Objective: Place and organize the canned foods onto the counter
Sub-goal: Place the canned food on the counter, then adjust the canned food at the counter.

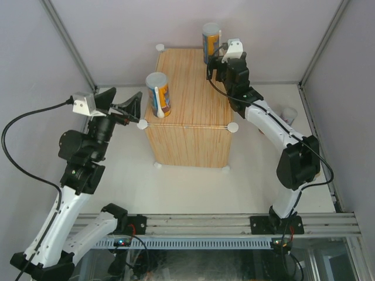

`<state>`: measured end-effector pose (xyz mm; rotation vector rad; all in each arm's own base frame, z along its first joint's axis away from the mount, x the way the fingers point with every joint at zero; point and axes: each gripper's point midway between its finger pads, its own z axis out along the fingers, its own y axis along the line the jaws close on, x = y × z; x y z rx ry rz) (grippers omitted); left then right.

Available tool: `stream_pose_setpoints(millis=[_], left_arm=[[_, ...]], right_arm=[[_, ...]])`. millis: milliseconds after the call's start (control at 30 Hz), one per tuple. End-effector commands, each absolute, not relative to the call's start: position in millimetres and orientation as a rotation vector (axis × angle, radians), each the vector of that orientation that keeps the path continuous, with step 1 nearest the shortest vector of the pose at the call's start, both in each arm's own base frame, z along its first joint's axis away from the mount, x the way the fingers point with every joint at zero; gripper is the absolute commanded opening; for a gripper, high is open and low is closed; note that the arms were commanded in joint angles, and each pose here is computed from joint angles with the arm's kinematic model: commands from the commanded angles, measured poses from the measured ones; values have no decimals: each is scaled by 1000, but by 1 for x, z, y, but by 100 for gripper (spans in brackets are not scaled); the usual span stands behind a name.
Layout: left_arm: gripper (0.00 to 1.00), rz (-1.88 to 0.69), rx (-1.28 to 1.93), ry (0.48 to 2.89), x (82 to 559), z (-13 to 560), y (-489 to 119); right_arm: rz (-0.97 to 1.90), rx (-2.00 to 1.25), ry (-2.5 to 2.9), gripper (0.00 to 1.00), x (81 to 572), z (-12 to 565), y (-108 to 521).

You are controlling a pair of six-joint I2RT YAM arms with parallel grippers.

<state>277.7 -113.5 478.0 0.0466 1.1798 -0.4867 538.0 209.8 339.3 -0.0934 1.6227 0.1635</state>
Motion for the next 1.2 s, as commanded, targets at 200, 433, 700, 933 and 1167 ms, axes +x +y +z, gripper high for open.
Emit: stream_pose_setpoints(millis=[200,433,700,933,1167], left_arm=[[100,-546,283,1221,234,455,-131],[100,-559,320,1292,242,437,-145],[100,-548,250,1368,263,416,-157],[100,-512,200,1408,285,407,-171],[99,-415,85,1449,308,403,-161]], right_arm=[[230,-54,1503,84,460,412,200],[247,-35,1493,83,413,425,196],[276,8,1492,81,373,437,182],[288,3,1477,81,351,449,176],[303,-6,1453,81,337,461,173]])
